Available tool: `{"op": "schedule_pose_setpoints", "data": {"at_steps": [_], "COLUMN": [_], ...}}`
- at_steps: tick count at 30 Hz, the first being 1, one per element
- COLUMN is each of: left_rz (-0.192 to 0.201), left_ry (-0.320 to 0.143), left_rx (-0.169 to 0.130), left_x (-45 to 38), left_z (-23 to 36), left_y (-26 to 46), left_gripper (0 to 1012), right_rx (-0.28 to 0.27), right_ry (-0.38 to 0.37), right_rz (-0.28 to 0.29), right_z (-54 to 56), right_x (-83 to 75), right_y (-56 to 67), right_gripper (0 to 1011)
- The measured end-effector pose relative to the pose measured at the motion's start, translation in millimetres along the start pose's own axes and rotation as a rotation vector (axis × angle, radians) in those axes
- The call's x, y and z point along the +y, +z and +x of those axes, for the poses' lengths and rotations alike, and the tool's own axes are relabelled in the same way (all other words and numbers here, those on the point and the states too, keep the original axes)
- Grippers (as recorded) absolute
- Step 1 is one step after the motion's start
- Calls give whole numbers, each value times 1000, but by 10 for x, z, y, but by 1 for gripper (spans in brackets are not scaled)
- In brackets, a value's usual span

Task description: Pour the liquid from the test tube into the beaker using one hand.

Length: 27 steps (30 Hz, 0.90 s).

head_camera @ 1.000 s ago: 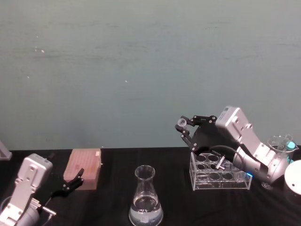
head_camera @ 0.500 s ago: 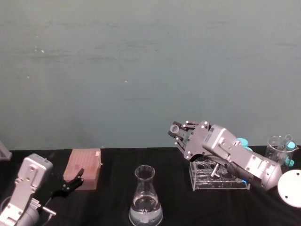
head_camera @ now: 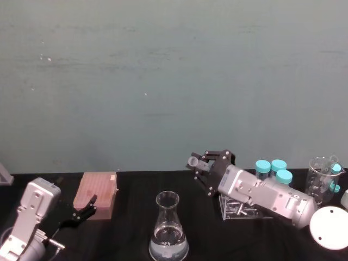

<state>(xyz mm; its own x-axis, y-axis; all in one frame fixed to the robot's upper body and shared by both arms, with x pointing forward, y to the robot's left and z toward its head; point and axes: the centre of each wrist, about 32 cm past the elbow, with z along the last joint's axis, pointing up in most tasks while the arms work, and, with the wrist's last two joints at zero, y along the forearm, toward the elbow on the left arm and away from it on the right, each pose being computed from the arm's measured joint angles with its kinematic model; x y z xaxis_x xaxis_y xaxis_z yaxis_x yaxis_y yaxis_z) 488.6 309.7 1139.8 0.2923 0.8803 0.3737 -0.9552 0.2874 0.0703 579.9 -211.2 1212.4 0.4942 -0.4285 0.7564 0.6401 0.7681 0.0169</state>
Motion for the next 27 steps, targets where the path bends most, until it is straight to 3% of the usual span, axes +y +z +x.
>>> {"op": "schedule_pose_setpoints", "data": {"at_steps": [14,27], "left_rz": [0,0], "left_ry": [0,0], "left_rx": [0,0], "left_x": [0,0], "left_z": [0,0], "left_y": [0,0], "left_gripper": [1000,1000], "right_rx": [-50,-152], "right_ry": [15,20], "right_rz": [-11,11], "right_z": [-55,-138], "right_x": [66,120], "right_y": [-46,-26], "right_gripper": [217,218]}}
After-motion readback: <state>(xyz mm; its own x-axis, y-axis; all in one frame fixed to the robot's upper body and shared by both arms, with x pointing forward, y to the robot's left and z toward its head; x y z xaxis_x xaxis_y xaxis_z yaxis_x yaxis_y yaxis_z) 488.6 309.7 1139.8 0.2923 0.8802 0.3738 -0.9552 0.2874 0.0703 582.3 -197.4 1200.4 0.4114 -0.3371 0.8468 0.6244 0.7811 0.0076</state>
